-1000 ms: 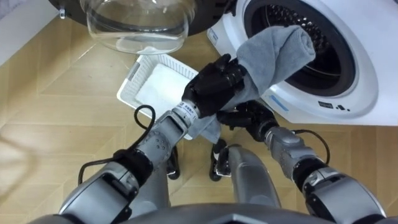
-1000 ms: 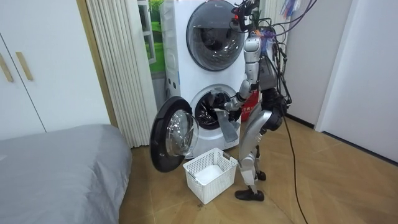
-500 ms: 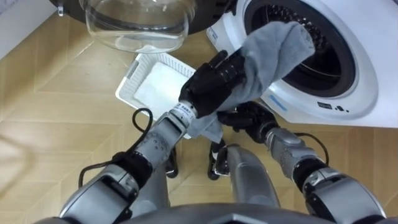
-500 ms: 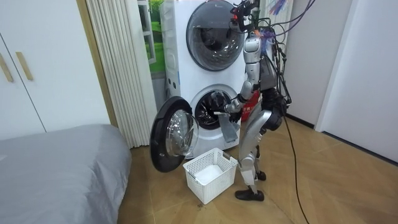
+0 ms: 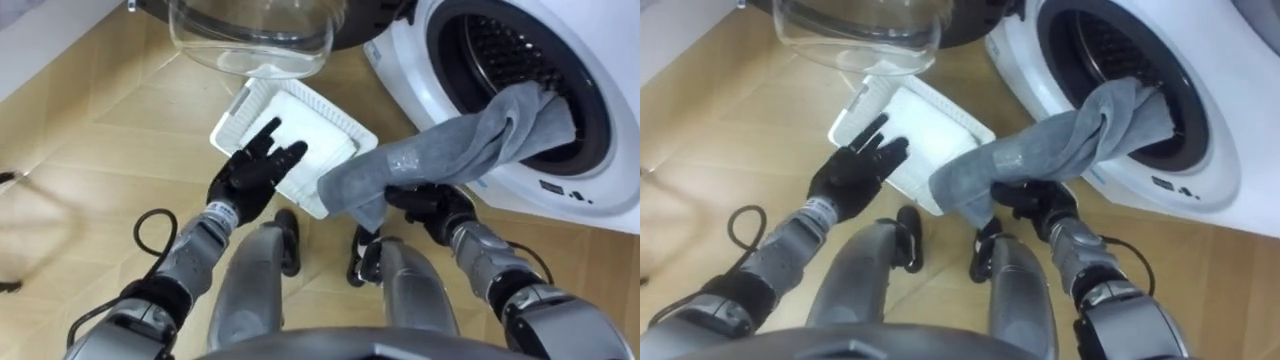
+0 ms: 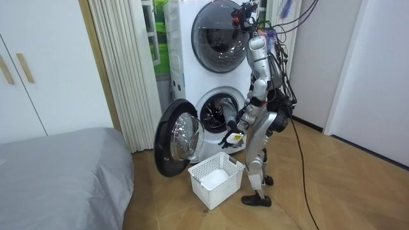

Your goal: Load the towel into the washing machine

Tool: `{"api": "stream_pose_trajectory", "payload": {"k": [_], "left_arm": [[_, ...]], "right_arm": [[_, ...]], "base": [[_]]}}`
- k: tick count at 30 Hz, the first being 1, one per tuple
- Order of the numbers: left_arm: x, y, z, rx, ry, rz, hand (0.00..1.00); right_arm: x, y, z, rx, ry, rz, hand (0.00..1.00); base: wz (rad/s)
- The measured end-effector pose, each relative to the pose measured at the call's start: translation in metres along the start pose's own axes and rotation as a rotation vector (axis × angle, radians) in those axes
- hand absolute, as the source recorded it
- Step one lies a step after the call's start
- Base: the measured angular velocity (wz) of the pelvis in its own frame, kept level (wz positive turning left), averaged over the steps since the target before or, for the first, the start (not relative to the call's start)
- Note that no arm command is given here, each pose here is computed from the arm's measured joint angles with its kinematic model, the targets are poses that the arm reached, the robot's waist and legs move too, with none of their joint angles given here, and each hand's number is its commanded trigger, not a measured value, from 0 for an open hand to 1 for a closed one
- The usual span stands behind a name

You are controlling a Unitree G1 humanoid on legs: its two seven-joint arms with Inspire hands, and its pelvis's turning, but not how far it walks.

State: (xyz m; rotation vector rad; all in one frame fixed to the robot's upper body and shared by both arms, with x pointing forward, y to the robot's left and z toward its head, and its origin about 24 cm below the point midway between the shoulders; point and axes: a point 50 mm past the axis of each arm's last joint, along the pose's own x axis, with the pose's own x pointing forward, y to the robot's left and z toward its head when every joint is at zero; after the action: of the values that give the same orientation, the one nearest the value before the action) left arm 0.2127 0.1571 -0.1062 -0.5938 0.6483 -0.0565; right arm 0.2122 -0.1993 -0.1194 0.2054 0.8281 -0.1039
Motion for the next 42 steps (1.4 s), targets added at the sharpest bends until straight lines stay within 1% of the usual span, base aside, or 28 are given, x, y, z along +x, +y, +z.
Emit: {"api": "stream_pose_trajectory", "payload": {"k": [3, 5, 7, 10, 14, 19, 22, 25, 27, 29, 34, 38, 39, 41, 42], "left_arm": [[-0.001, 0.004, -0.002, 0.035, 0.012, 0.052, 0.0], [-0.004, 0.013, -0.005, 0.059, 0.03, 0.11, 0.0], [-0.005, 0.018, -0.006, 0.074, 0.036, 0.14, 0.0], [-0.007, 0.02, -0.007, 0.114, 0.045, 0.165, 0.0], [-0.009, 0.026, -0.008, 0.16, 0.061, 0.202, 0.0], [-0.009, 0.027, -0.007, 0.162, 0.058, 0.207, 0.0], [-0.01, 0.029, -0.003, 0.173, 0.053, 0.205, 0.0], [-0.01, 0.031, 0.005, 0.187, 0.04, 0.204, 0.0], [-0.011, 0.035, 0.01, 0.193, 0.032, 0.216, 0.0], [-0.015, 0.044, 0.014, 0.209, 0.036, 0.237, 0.0], [-0.019, 0.051, 0.02, 0.202, 0.027, 0.262, 0.0], [-0.027, 0.062, 0.022, 0.179, 0.014, 0.295, 0.0], [-0.029, 0.063, 0.022, 0.168, 0.008, 0.297, 0.0], [-0.032, 0.064, 0.022, 0.169, -0.002, 0.297, 0.0], [-0.033, 0.065, 0.023, 0.172, -0.005, 0.299, 0.0]], "right_arm": [[0.0, -0.006, 0.006, -0.01, -0.011, -0.016, 1.0], [0.0, -0.012, 0.007, -0.002, -0.003, -0.037, 1.0], [0.0, -0.015, 0.01, 0.01, -0.011, -0.043, 1.0], [-0.002, -0.023, 0.008, 0.044, 0.011, -0.05, 1.0], [-0.002, -0.028, 0.008, 0.041, 0.039, -0.059, 1.0], [-0.002, -0.029, 0.015, 0.028, 0.043, -0.022, 1.0], [-0.003, -0.034, 0.02, 0.027, 0.048, 0.007, 1.0], [-0.004, -0.046, 0.033, 0.051, 0.035, 0.02, 1.0], [-0.006, -0.053, 0.043, 0.076, 0.01, 0.015, 1.0], [-0.008, -0.061, 0.053, 0.145, -0.02, 0.01, 1.0], [-0.015, -0.079, 0.07, 0.24, -0.049, 0.005, 1.0], [-0.016, -0.081, 0.088, 0.355, -0.105, 0.029, 1.0], [-0.016, -0.08, 0.092, 0.375, -0.119, 0.034, 1.0], [-0.019, -0.084, 0.108, 0.488, -0.195, 0.055, 1.0], [-0.02, -0.084, 0.111, 0.513, -0.215, 0.061, 1.0]], "base": [[0.09], [0.0], [0.05], [0.07], [0.03], [0.07], [0.12], [0.08], [0.0], [0.06], [0.11], [0.1], [0.08], [0.13], [0.12]]}}
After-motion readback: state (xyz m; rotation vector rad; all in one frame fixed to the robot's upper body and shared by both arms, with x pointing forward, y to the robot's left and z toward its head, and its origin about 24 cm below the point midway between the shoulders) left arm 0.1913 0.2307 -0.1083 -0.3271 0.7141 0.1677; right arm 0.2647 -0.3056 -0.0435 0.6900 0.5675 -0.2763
